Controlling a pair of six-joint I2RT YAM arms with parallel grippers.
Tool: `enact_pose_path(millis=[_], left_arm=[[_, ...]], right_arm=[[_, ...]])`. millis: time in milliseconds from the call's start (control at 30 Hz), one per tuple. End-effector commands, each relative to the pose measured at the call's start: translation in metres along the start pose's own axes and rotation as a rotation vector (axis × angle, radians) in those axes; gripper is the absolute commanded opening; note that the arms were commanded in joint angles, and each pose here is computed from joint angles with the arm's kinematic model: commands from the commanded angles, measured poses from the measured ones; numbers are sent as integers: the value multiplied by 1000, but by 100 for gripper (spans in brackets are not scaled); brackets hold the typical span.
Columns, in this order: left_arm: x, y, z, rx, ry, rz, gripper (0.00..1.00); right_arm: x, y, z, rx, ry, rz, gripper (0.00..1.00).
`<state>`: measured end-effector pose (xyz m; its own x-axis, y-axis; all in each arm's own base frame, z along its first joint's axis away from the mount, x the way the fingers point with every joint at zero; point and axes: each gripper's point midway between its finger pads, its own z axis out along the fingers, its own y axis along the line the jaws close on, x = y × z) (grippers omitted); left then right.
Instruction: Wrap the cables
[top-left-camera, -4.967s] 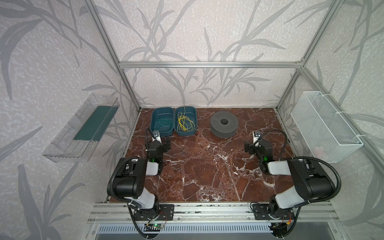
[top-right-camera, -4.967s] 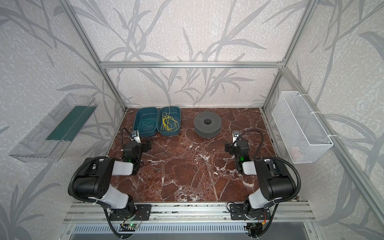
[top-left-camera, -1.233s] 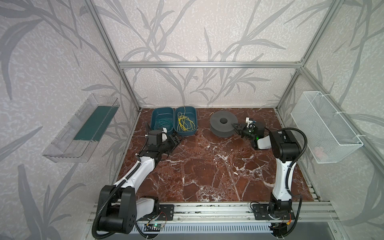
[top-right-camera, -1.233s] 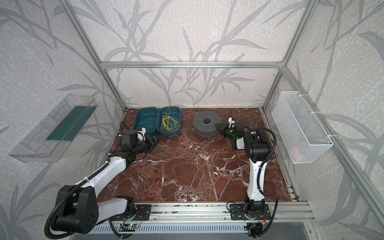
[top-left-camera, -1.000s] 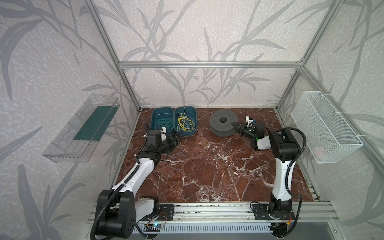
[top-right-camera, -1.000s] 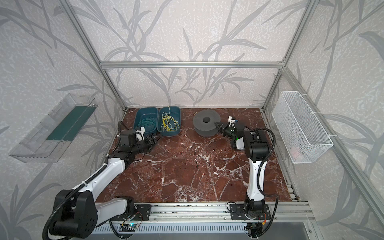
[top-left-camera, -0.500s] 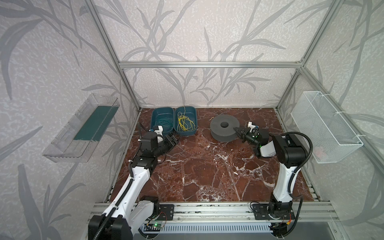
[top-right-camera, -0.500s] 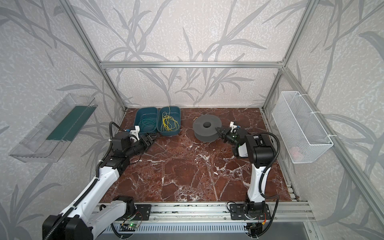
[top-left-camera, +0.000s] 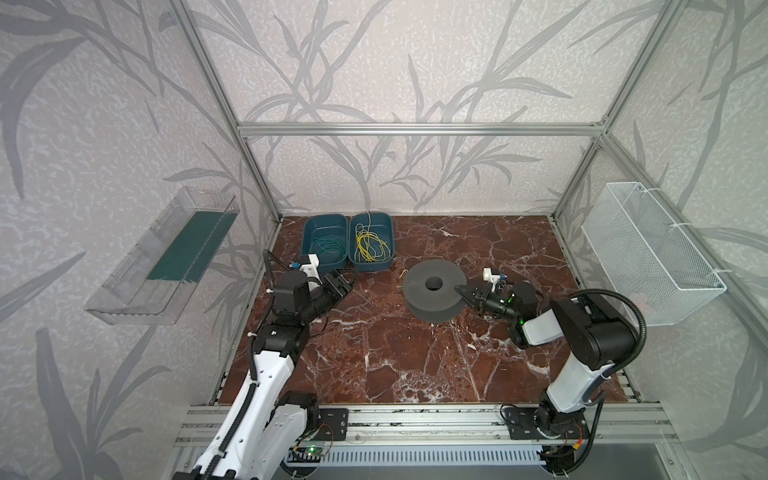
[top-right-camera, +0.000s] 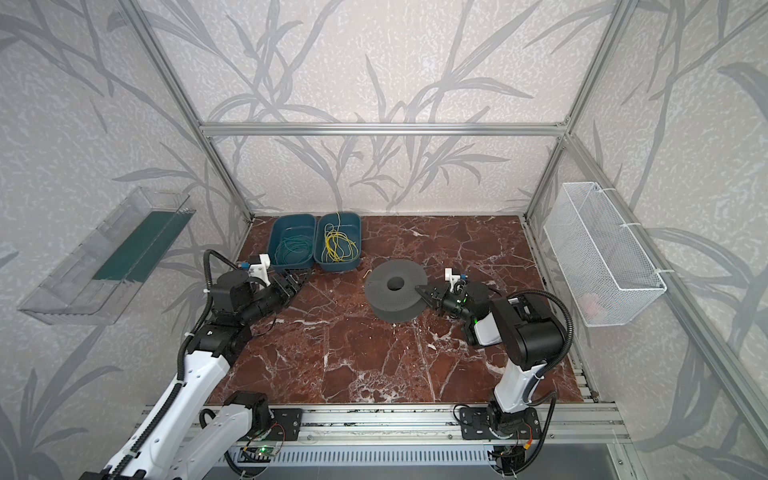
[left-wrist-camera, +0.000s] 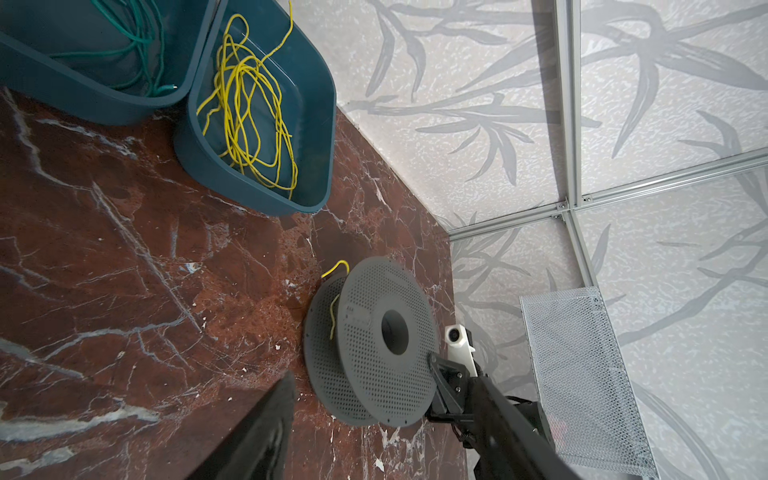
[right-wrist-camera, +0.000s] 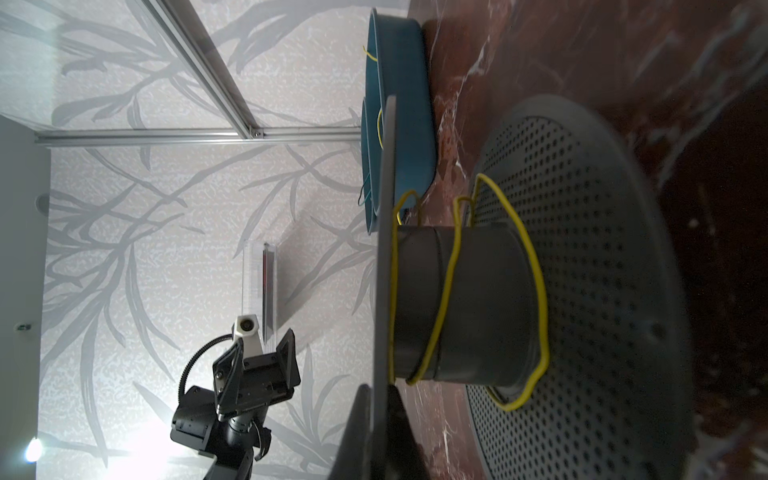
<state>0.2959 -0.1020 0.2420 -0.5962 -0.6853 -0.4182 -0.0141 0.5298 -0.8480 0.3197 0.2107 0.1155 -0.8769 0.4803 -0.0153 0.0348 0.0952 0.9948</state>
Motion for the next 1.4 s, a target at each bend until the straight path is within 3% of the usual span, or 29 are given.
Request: enact_pose_path(millis=[0, 133, 467, 667, 867, 1000, 1133, 1233, 1367], left_arm=[[3, -4, -6, 6, -5, -21, 69], [5, -8, -10, 14, -5, -23, 69], [10, -9, -15, 7, -7, -13, 69], [6, -6, -4, -11, 3, 8, 69], [-10, -8, 15, -73, 17, 85, 69], [-28, -6, 32, -157, 23, 149, 67], [-56, -11, 42, -254, 0, 243, 62], [-76, -16, 52, -305, -17, 308, 60], [-97, -14, 71, -379, -7, 368, 59]], right_arm=[[40, 13, 4, -48, 85, -86, 0], [76, 10, 8, -39, 145, -110, 0], [102, -53, 2, 112, 213, -39, 0], [98, -56, 1, 123, 202, -61, 37], [91, -68, -7, 219, 186, -107, 48], [87, -70, -19, 351, 186, -191, 51], [74, -56, -49, 548, 127, -380, 55], [59, -33, -77, 649, 26, -514, 57], [44, 0, -107, 679, -124, -665, 62]])
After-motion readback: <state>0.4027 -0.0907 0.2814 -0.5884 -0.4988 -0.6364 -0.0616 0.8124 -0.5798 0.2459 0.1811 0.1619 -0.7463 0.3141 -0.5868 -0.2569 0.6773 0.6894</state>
